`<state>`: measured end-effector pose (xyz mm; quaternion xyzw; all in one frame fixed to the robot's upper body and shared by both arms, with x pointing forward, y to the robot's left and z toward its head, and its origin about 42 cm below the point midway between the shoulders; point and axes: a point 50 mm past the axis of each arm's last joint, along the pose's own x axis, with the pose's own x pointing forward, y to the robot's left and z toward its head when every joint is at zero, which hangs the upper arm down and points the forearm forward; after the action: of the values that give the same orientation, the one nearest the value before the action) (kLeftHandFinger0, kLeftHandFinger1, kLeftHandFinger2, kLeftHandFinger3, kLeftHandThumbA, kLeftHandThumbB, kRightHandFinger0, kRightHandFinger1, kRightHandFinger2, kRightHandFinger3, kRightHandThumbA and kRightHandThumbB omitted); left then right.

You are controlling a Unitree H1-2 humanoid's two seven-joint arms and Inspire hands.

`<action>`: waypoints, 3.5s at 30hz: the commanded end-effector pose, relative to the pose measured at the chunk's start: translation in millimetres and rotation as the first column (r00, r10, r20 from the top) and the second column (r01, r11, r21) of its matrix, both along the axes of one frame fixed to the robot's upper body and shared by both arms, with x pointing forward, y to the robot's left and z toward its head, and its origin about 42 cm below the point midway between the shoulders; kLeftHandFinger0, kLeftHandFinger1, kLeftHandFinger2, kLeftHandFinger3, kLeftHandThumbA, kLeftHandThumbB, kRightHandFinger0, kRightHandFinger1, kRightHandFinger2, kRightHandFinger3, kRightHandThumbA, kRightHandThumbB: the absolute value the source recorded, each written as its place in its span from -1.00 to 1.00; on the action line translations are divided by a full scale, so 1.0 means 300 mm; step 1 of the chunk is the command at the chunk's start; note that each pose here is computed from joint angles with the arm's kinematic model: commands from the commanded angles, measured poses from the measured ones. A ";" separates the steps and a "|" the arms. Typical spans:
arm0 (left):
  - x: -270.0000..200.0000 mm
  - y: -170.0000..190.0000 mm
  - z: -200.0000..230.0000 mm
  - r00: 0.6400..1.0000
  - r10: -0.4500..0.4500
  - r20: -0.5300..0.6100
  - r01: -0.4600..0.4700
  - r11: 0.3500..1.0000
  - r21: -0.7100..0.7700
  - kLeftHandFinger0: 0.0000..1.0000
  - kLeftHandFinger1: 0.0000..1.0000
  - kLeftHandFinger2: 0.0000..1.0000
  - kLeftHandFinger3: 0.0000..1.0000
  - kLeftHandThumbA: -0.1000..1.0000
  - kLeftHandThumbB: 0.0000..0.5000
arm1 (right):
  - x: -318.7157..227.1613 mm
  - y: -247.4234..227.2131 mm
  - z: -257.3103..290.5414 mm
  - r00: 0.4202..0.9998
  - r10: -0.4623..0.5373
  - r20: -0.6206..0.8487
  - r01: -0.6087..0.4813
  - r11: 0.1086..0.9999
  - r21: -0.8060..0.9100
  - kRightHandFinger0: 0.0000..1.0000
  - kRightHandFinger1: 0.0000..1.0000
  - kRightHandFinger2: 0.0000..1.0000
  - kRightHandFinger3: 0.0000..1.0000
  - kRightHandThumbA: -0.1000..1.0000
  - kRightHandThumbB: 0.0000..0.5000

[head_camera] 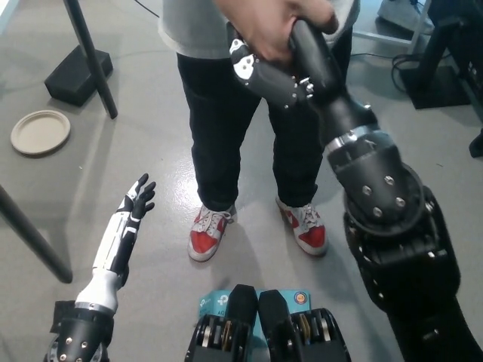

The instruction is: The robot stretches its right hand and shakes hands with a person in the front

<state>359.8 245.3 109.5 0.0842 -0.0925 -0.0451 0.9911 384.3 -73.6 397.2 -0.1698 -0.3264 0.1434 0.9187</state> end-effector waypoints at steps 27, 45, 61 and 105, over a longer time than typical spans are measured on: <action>0.043 0.014 0.086 0.996 -0.028 0.082 0.027 0.999 0.020 1.00 1.00 1.00 1.00 0.95 -0.58 | 0.469 -0.001 -0.160 0.939 -0.227 -0.258 0.142 0.940 -0.309 1.00 1.00 1.00 1.00 -0.22 0.01; 0.034 0.031 0.070 0.997 -0.018 0.073 0.016 1.000 0.024 1.00 1.00 1.00 1.00 0.95 -0.61 | -0.403 -0.155 0.292 0.868 0.146 0.475 -0.147 0.989 -0.035 1.00 1.00 1.00 1.00 -0.29 -0.08; 0.029 0.021 0.058 0.998 -0.019 0.061 0.018 1.000 0.025 1.00 1.00 1.00 1.00 0.91 -0.74 | 0.352 -0.050 -0.035 0.974 -0.166 -0.156 0.119 0.955 -0.273 1.00 1.00 1.00 1.00 -0.33 -0.06; 0.047 0.037 0.076 0.997 -0.026 0.067 0.025 1.000 0.006 1.00 1.00 1.00 1.00 0.91 -0.60 | 0.028 -0.375 -0.118 0.997 0.011 -0.072 -0.021 0.990 -0.137 1.00 1.00 1.00 1.00 0.86 1.00</action>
<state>364.2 251.3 114.8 0.0893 -0.0963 -0.0486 0.9901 413.8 -165.2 341.2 -0.2604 -0.2389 0.1831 0.9174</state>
